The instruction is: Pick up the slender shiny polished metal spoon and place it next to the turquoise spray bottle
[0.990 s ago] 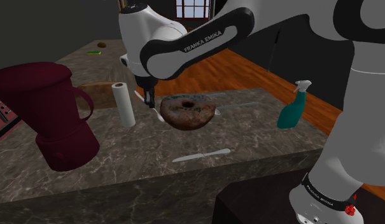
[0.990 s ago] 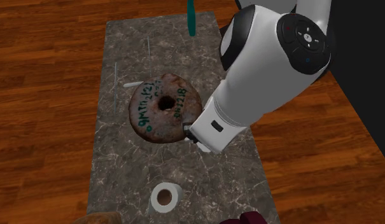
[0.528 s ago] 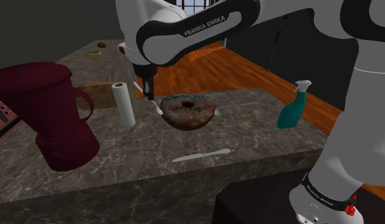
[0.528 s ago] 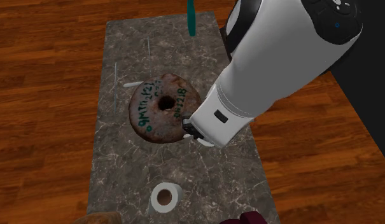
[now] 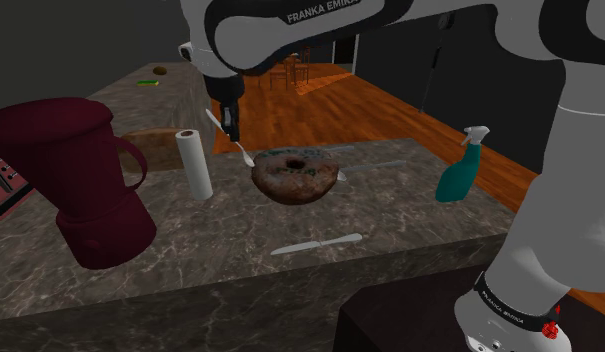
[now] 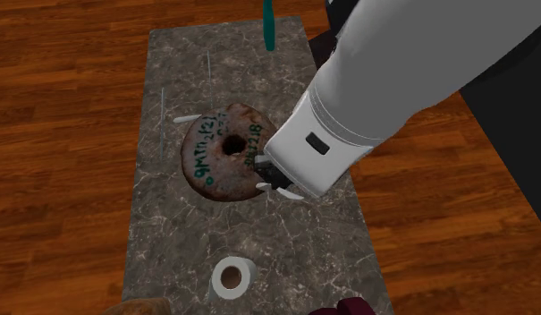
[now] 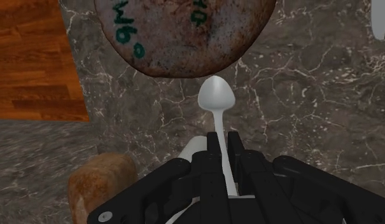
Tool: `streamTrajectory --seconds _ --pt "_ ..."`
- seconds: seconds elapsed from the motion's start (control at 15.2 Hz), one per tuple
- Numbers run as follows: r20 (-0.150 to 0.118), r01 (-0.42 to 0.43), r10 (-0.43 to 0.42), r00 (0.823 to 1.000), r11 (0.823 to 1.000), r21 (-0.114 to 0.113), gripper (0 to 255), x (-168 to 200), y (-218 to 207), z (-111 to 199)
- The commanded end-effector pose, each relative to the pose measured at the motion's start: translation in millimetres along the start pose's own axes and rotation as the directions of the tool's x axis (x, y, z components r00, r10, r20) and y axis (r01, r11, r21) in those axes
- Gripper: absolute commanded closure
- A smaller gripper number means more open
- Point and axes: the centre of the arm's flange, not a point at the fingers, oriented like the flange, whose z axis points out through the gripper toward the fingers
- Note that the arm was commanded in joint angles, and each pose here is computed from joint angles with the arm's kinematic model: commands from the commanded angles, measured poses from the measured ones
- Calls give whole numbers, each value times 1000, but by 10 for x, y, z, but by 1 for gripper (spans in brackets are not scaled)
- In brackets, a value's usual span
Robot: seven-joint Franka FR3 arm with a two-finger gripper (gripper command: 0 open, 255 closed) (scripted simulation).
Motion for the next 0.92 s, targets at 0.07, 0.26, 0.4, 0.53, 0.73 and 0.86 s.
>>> streamTrajectory --seconds 0.07,0.26,0.4,0.53,0.73,0.86 --pt "0 0 0 1000 1000 0 255 1 37 -147" --pt "0 0 0 1000 1000 0 255 4 84 -299" --pt "0 0 0 1000 1000 0 255 6 115 -400" --pt "0 0 0 1000 1000 0 255 8 146 -500" --pt "0 0 0 1000 1000 0 255 11 193 -652" --pt "0 0 0 1000 1000 0 255 12 224 -753"
